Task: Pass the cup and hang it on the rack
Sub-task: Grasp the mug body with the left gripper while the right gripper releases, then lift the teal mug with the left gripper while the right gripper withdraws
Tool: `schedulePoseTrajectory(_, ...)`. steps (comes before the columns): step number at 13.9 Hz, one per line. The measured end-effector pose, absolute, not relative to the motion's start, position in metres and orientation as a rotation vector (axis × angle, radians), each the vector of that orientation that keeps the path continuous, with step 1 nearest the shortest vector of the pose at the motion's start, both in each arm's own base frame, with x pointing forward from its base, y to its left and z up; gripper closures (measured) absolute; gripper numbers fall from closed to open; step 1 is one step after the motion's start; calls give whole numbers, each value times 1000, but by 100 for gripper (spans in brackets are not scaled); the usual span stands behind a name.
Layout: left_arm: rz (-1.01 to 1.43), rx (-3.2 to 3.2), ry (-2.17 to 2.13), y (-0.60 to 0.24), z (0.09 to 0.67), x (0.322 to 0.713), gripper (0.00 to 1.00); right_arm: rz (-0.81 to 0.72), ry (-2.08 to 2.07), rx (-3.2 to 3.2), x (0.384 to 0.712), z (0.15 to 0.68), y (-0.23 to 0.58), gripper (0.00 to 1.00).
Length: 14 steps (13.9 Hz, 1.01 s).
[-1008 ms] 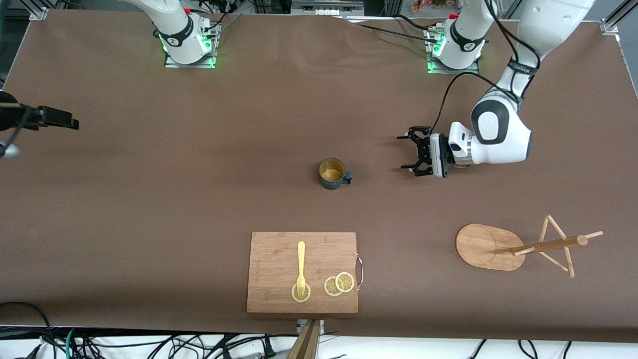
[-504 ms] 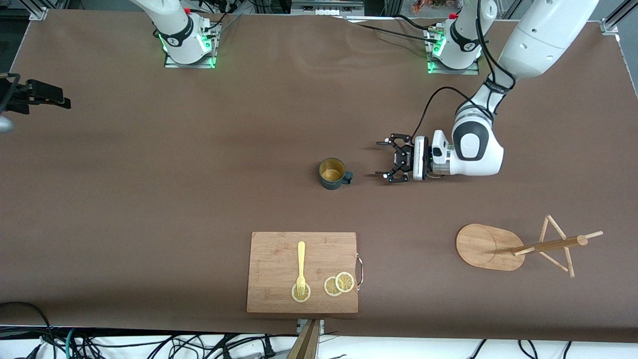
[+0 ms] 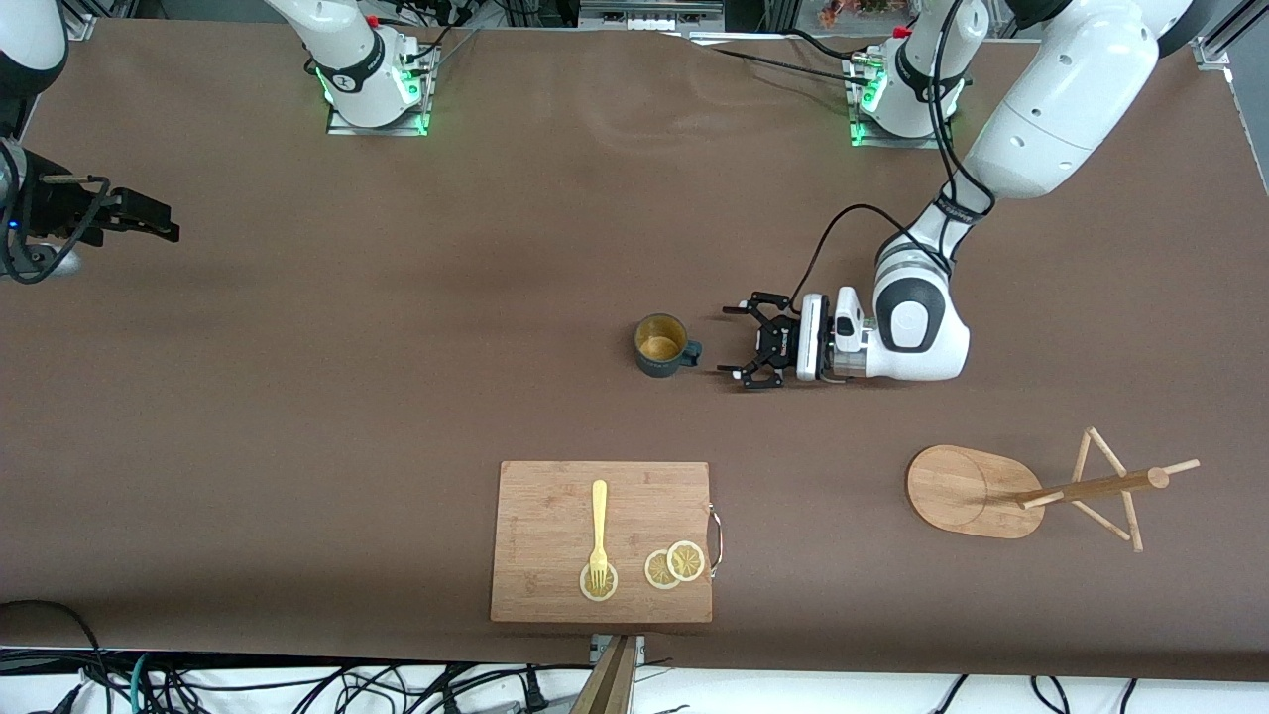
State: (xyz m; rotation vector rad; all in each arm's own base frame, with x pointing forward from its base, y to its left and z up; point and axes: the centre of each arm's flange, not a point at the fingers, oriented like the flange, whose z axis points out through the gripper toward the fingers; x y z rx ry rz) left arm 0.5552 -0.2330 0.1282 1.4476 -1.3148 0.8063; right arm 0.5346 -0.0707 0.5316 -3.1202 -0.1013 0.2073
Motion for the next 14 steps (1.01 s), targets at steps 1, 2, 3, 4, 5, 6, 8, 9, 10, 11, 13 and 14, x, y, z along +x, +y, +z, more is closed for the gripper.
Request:
schedulePoseTrajectory(1,808,1440,-1312,-240,126,557,0,160,-103,-3127,536,540,-70,0)
schedulePoseTrajectory(2,809,1432,-1312,-247,122,558,0,137,-105,-3130,536,548,-70,0)
schedulePoseTrajectory(3,810,1424,-1313,-254,119,560,0,119,-106,-3132,535,556,-69,0)
schedulePoseTrajectory(4,812,1419,-1313,-258,115,562,0,98,-113,-3134,535,564,-67,0)
schedulePoseTrajectory(5,815,1415,-1314,-261,111,565,0,77,-128,-3134,536,571,-61,0)
schedulePoseTrajectory(6,823,1408,-1319,-263,108,567,0,64,-149,-3132,538,576,-53,0)
schedulePoseTrajectory(8,833,1399,-1324,-267,103,570,0,72,-187,-3128,539,577,-38,0)
schedulePoseTrajectory(9,836,1395,-1326,-269,102,571,0,80,-193,-3127,539,577,-36,0)
schedulePoseTrajectory(10,837,1392,-1328,-271,101,571,0,83,-193,-3127,539,576,-35,0)
schedulePoseTrajectory(11,838,1389,-1332,-272,101,571,3,84,-193,-3127,539,576,-36,0)
schedulePoseTrajectory(13,859,1375,-1363,-274,101,572,13,86,-191,-3127,539,576,-36,0)
schedulePoseTrajectory(14,875,1364,-1383,-274,101,572,26,86,-190,-3126,539,576,-37,0)
